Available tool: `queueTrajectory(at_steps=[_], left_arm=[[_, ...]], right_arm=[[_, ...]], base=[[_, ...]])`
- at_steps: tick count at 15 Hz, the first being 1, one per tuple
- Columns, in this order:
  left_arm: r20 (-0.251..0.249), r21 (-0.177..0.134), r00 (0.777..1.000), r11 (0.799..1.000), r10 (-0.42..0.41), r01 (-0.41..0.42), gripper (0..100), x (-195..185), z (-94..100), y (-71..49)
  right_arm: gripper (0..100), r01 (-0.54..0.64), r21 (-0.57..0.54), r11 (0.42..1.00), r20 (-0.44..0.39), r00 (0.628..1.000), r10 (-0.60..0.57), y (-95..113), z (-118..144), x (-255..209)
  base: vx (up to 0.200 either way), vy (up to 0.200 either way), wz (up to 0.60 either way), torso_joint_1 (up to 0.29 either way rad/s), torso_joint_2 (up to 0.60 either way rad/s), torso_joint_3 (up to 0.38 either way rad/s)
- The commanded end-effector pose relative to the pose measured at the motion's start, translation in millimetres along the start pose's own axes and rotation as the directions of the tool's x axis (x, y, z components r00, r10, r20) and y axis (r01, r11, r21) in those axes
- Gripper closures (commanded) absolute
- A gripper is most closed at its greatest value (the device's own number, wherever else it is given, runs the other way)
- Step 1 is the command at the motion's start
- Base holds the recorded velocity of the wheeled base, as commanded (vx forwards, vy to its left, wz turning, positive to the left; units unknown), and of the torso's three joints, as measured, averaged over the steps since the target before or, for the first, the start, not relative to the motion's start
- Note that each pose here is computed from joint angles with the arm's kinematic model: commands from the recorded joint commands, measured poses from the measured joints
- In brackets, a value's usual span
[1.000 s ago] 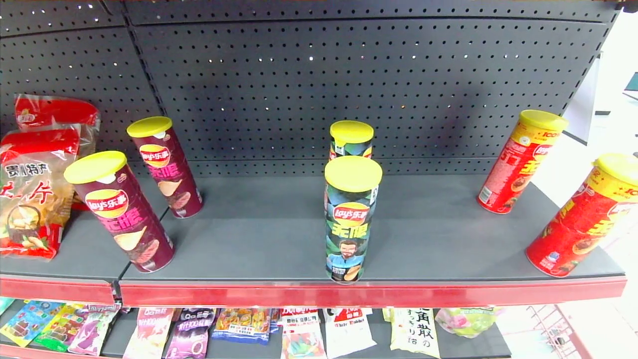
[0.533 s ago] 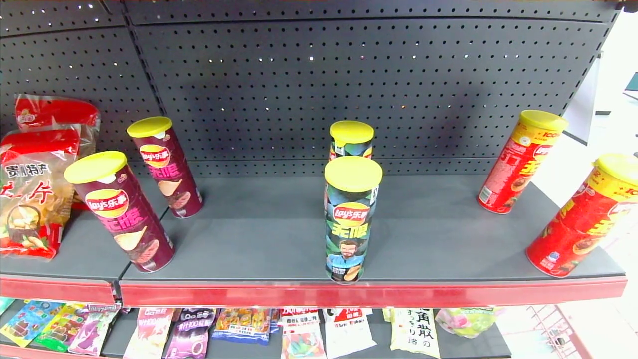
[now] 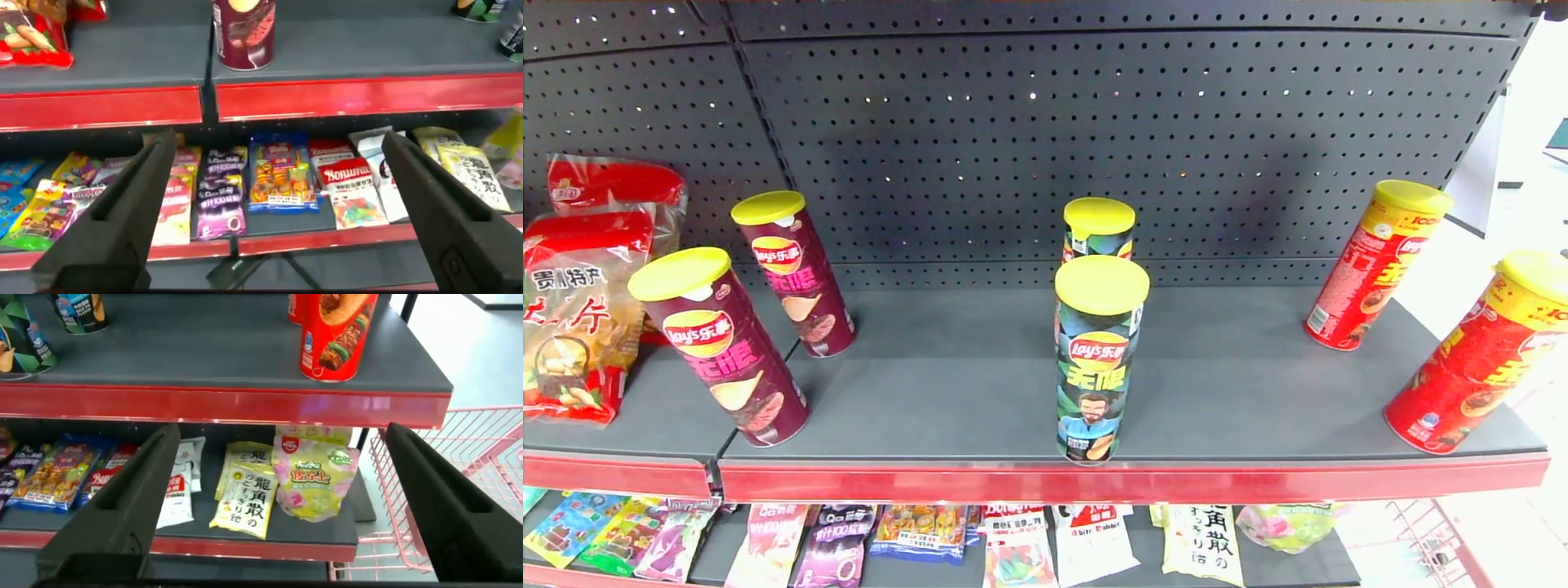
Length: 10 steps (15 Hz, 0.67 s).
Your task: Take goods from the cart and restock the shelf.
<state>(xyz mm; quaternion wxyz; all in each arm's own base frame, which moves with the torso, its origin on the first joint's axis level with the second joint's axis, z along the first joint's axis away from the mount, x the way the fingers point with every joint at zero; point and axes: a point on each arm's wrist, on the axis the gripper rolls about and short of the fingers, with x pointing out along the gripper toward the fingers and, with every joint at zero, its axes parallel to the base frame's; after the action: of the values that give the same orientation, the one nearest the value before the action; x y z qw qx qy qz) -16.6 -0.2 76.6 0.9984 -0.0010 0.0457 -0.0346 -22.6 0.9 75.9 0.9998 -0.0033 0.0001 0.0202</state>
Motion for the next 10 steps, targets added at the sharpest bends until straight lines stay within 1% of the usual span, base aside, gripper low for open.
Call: queueTrajectory(at_steps=[1,2,3,4,5,6,7,9,10], left_arm=[[-0.016,-0.009,0.995,0.995,0.095,-0.095,0,1.4,0.3,-1.1],[-0.007,-0.014,0.993,0.993,0.119,-0.119,0,0.8,0.3,-1.2],[-0.008,-0.014,0.993,0.993,0.116,-0.116,0,0.9,-0.1,-1.2],[-0.005,-0.013,0.996,0.996,0.092,-0.092,0,0.6,0.1,-1.7],[0.019,-0.002,1.000,1.000,0.019,-0.019,0,-1.3,-0.5,-1.2],[0.028,0.005,0.999,1.000,-0.029,0.029,0,-2.1,-0.7,-0.6],[0.036,0.006,0.999,1.000,-0.017,0.016,0,-2.7,-0.9,-0.9],[0.076,0.009,0.997,1.000,-0.001,0.001,0,-5.5,-2.0,-1.3],[0.079,0.009,0.997,1.000,-0.001,0.001,0,-5.8,-2.1,-1.4]], right_arm=[[0,-0.003,0.000,1.000,0.002,1.000,0.003,0.1,-0.2,-0.2],[0,-0.003,-0.001,1.000,0.002,1.000,0.003,0.1,-0.2,-0.2],[0,-0.003,-0.001,1.000,0.002,1.000,0.003,0.1,-0.2,-0.2],[0,-0.003,0.000,1.000,0.002,1.000,0.003,0.1,-0.2,-0.2],[0,-0.003,0.000,1.000,0.002,1.000,0.003,0.1,-0.2,-0.2],[0,-0.003,-0.001,1.000,0.002,1.000,0.003,0.1,-0.2,-0.2],[0,-0.003,-0.001,1.000,0.002,1.000,0.003,0.1,-0.2,-0.2],[0,-0.003,-0.001,1.000,0.002,1.000,0.003,0.1,-0.2,-0.2],[0,-0.003,-0.001,1.000,0.002,1.000,0.003,0.1,-0.2,-0.2]], base=[[0.000,0.000,0.00,0.000,0.00,0.000],[0.000,0.000,0.00,0.000,0.00,0.000],[0.000,0.000,0.00,0.000,0.00,0.000],[0.000,0.000,0.00,0.000,0.00,0.000],[0.000,0.000,0.00,0.000,0.00,0.000],[0.000,0.000,0.00,0.000,0.00,0.000],[0.000,0.000,0.00,0.000,0.00,0.000],[0.000,0.000,0.00,0.000,0.00,0.000],[0.000,0.000,0.00,0.000,0.00,0.000]])
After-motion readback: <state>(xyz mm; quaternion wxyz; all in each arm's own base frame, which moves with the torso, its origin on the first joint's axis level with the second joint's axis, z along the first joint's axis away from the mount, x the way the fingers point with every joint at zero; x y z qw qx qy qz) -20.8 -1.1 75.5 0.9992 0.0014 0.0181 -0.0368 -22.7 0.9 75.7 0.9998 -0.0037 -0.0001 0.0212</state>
